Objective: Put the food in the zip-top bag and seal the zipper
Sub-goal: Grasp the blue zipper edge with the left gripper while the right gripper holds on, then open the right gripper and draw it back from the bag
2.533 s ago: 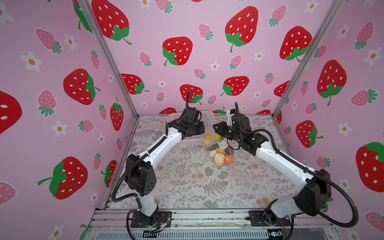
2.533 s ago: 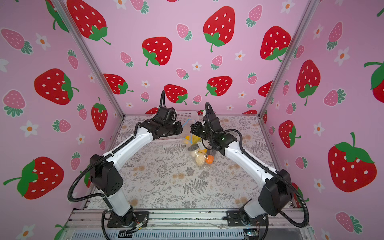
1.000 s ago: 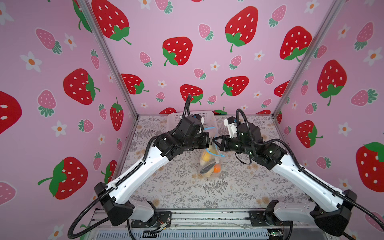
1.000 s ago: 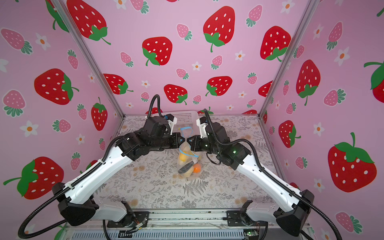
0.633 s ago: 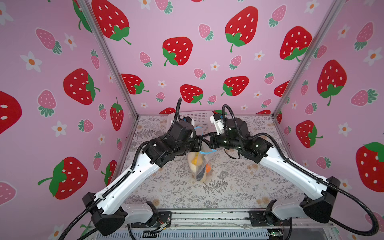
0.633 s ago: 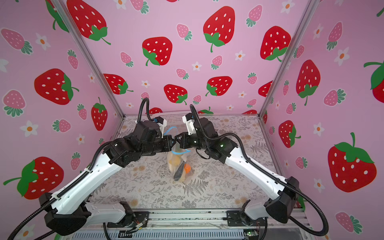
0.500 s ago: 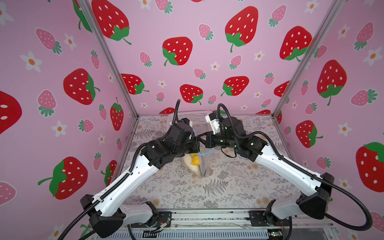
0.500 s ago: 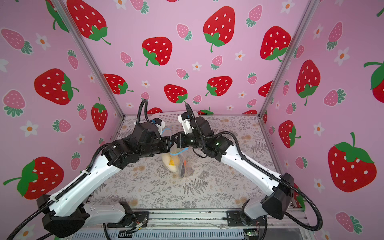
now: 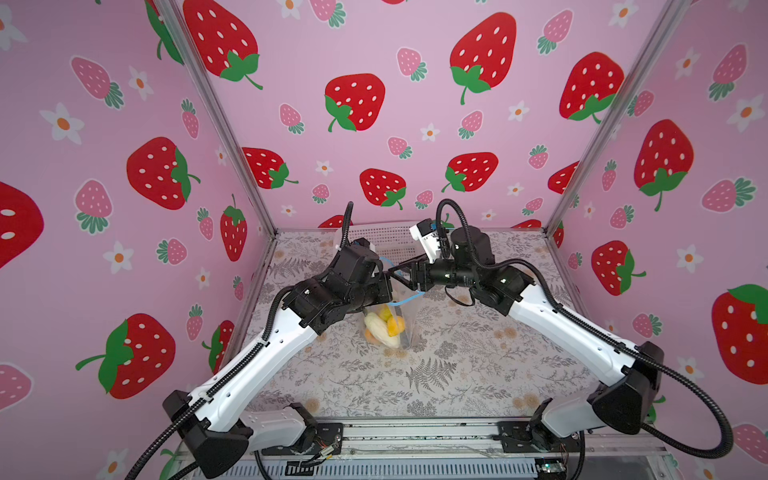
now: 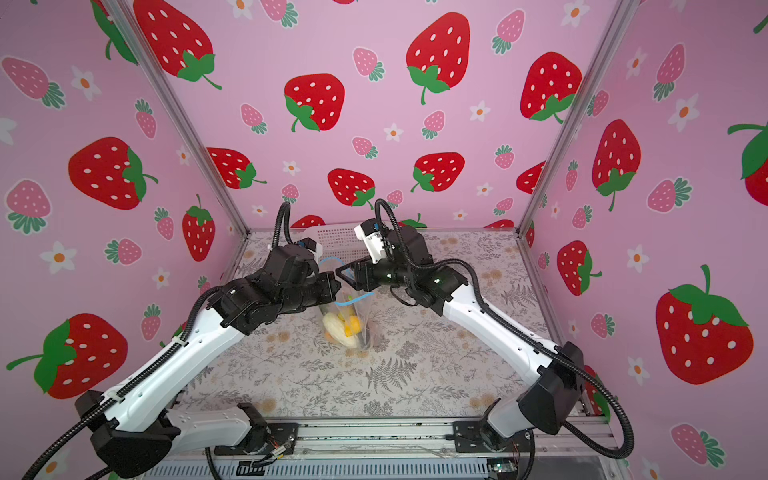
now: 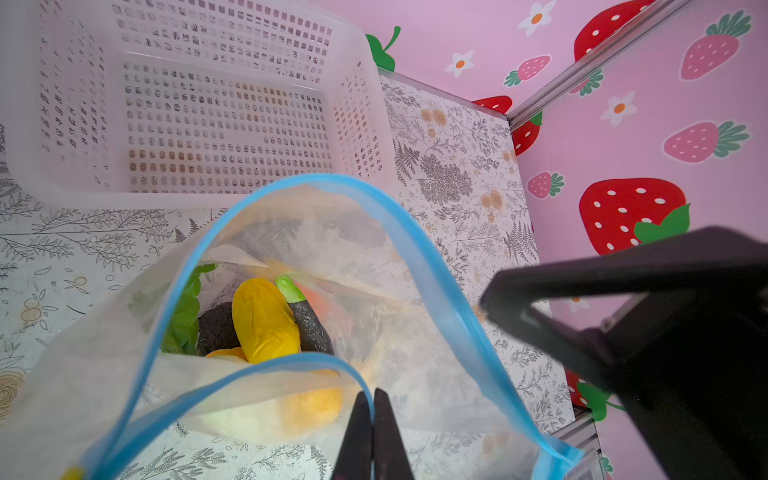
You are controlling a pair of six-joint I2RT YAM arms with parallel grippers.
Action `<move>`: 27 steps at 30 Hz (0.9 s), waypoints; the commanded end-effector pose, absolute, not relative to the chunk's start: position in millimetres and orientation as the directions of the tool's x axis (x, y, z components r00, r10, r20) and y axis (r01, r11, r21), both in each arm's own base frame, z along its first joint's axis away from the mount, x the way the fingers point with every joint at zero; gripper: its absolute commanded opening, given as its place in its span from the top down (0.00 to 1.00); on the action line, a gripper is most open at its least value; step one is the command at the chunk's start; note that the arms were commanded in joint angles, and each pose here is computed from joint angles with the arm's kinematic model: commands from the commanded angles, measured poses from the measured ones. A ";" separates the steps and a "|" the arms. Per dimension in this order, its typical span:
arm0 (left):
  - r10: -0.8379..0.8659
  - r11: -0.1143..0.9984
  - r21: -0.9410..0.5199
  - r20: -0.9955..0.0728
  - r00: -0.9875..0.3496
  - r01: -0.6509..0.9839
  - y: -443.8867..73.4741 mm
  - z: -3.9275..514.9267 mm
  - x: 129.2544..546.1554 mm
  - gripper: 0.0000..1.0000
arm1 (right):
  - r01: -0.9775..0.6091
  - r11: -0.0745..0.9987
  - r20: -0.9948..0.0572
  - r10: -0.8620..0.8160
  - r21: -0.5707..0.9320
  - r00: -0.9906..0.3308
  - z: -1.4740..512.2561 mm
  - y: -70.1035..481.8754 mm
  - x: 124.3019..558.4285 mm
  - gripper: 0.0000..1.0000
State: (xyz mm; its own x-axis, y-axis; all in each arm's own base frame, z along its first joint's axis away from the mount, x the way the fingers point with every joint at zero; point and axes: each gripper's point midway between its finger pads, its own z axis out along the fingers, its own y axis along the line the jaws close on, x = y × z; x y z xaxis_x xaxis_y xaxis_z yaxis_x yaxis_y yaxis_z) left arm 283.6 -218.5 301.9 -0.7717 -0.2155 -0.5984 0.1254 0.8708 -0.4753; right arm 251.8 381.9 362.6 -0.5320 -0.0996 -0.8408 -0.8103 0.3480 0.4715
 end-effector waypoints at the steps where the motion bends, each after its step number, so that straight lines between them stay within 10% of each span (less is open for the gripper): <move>1: -0.235 0.854 -0.500 -0.618 -0.750 0.144 -220.2 320.1 290.5 1.00 | -0.953 0.220 -0.973 -0.053 0.208 -0.225 415.3 349.5 226.2 0.36; 10: -0.234 0.834 -0.525 -0.611 -0.756 0.167 -224.6 323.7 292.8 1.00 | -0.951 0.141 -0.959 -0.101 -0.277 0.264 364.9 305.9 172.4 0.26; 27: -0.219 0.830 -0.531 -0.595 -0.773 0.173 -228.6 313.9 291.8 1.00 | -0.967 0.147 -0.977 -0.075 -0.207 0.198 333.6 319.1 201.8 0.51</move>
State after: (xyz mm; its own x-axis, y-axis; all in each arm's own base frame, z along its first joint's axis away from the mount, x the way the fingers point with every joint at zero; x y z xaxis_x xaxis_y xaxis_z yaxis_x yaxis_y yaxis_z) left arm 289.1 -226.9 307.7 -0.7829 -0.2183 -0.5826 0.1575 0.8364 -0.5249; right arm 204.7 316.1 324.2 0.1683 -0.1299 -0.9771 -0.9674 0.1687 -0.1890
